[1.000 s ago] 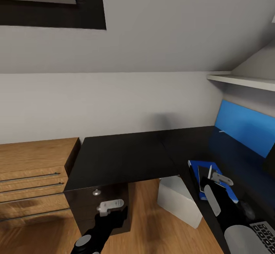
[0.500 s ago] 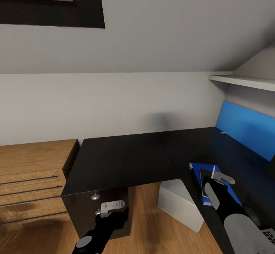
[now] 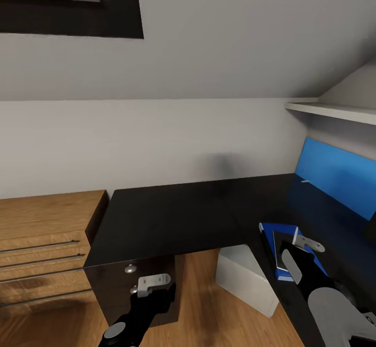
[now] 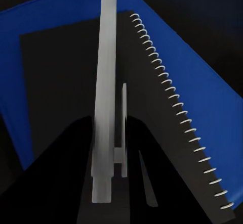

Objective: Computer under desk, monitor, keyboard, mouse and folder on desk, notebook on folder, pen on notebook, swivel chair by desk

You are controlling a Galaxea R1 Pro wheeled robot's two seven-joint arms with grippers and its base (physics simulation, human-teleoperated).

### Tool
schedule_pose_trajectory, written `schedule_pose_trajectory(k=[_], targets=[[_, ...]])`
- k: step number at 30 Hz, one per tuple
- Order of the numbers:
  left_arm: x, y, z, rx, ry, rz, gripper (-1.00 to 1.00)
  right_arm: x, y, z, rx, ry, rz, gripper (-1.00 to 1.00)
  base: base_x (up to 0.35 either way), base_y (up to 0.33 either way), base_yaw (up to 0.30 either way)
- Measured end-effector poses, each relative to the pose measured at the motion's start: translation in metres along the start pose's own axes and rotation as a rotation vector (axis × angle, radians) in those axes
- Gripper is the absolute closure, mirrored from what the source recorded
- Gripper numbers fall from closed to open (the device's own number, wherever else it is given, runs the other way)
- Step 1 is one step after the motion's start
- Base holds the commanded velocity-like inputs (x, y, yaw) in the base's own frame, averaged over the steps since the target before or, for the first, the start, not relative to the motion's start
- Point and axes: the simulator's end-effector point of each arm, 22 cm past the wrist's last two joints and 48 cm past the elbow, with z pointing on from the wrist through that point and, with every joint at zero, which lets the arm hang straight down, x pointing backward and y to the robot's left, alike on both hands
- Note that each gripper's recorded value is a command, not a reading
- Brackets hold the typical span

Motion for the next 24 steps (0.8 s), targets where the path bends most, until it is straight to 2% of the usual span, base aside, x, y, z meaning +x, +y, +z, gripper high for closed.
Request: schedule_pose_trajectory(k=[7,13,23,24], targets=[[0.000,0.000,0.000,0.000,0.000,0.000,-1.00,0.002,-0.001,0.008,0.019,0.000,0.009,1.00,0.000,0.000,0.000],[0.000,0.000,0.000,0.000,0.000,0.000,-1.00,0.001,0.000,0.011,0.031,-0.005,-0.012,1.00,0.000,0.000,0.000],[0.000,0.000,0.000,0.000,0.000,0.000,-1.00,0.001,0.000,0.011,0.033,-0.005,-0.016,1.00,0.000,0.000,0.000],[0.000,0.000,0.000,0.000,0.000,0.000,-1.00,0.001,0.000,0.011,0.033,-0.004,-0.016,-1.00,0.000,0.000,0.000]])
